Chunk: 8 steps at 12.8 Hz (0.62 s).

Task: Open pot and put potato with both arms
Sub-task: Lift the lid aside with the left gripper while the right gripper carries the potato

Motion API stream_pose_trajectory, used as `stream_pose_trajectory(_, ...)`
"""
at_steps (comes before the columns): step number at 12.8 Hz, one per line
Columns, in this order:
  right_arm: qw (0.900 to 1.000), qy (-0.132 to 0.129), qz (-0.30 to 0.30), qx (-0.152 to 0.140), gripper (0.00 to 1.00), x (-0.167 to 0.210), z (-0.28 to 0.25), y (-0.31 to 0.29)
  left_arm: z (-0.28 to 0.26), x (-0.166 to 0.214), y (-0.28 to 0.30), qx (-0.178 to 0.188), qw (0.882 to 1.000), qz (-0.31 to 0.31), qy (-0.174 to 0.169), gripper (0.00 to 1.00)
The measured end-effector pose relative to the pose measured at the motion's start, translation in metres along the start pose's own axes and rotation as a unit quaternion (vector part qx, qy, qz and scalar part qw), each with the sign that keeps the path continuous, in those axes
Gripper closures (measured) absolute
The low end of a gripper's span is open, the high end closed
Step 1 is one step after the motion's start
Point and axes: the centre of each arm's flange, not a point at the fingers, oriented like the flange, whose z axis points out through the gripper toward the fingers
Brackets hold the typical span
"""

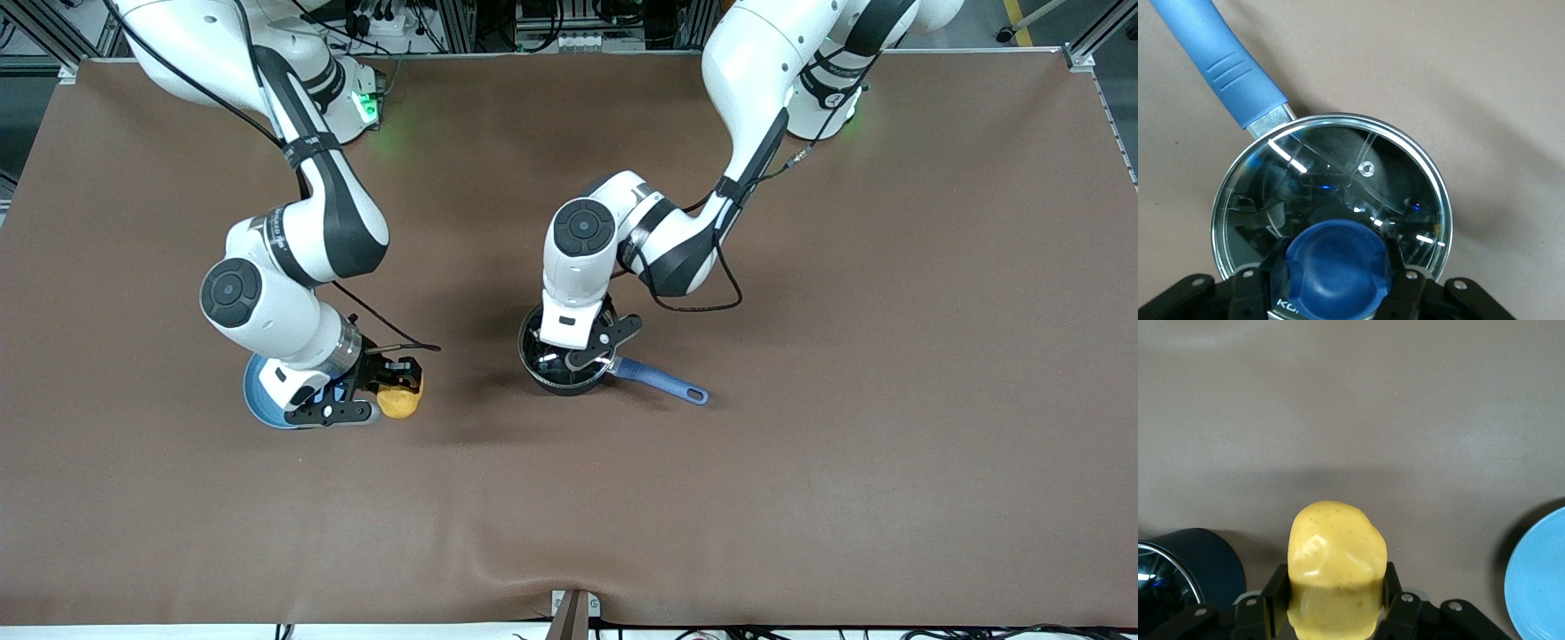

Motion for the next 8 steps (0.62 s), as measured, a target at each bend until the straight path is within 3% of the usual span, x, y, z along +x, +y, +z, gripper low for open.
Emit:
stream_pose_trajectory(5, 1.000, 0.010, -0.001, 0.004, 0.41, 0.004, -0.010, -0.008, -0.004, -0.001, 0.002, -0.005, 1.000, -0.002, 0.000, 0.40)
stream_pose_trajectory(8, 1.000, 0.017, 0.008, 0.009, 0.41, 0.002, -0.016, -0.031, -0.035, -0.002, 0.011, -0.029, 1.000, -0.001, 0.004, 0.40)
